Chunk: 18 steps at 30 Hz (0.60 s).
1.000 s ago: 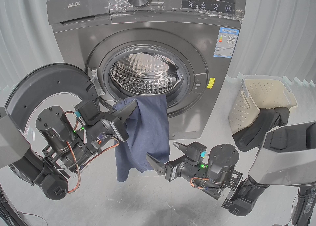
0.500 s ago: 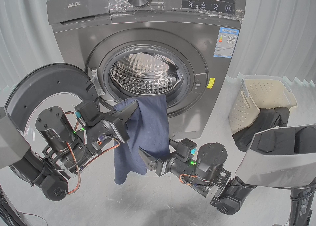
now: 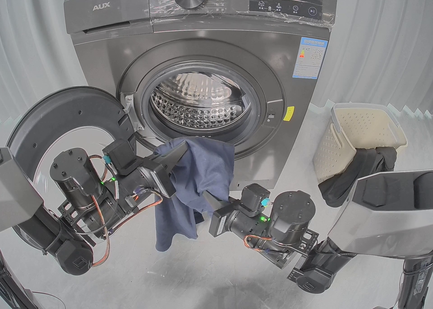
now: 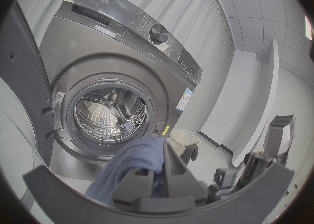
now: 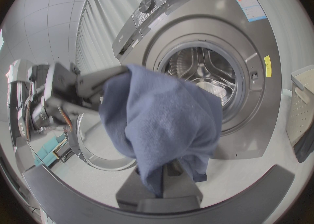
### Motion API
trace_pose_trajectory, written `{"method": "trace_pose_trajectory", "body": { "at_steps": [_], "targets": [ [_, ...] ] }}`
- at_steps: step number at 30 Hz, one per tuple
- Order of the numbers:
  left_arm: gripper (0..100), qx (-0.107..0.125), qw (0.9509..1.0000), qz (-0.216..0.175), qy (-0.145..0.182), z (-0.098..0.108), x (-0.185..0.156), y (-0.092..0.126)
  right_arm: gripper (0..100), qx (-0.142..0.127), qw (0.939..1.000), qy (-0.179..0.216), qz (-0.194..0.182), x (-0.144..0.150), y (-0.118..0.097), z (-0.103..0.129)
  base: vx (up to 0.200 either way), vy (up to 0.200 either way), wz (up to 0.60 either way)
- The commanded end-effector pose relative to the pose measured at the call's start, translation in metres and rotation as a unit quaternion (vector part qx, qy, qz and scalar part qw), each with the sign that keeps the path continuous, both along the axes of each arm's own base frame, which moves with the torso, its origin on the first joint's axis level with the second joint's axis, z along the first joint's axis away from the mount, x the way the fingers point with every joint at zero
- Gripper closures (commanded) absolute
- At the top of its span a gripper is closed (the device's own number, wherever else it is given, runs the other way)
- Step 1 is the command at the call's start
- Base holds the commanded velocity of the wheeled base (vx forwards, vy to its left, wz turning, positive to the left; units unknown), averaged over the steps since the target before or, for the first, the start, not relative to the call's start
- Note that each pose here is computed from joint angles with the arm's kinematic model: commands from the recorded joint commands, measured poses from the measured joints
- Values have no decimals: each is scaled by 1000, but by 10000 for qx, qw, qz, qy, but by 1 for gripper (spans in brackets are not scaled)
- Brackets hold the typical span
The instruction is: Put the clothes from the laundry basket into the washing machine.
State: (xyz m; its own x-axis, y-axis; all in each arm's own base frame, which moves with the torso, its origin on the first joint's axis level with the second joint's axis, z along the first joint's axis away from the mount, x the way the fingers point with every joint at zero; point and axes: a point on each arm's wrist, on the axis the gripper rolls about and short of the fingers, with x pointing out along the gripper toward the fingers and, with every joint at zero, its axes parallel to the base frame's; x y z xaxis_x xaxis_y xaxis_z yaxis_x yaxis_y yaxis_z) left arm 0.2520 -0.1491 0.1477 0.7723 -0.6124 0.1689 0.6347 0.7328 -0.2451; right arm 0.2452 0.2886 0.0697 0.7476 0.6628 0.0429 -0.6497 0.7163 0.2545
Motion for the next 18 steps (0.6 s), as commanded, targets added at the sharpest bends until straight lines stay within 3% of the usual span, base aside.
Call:
{"method": "trace_pose_trajectory", "body": {
  "at_steps": [1, 9, 18],
  "targets": [
    [0, 161, 9995, 84, 250, -14, 3, 8, 100, 289, 9993, -247, -8, -5, -6, 30, 0, 0, 0],
    [0, 446, 9959, 244, 753, -48, 19, 12, 100, 545, 9973, -477, -131, -4, -17, 56, 0, 0, 0],
    [0, 534, 9942, 236, 904, -57, 18, 12, 100, 620, 9965, -541, -154, -2, -16, 60, 0, 0, 0]
  ]
}}
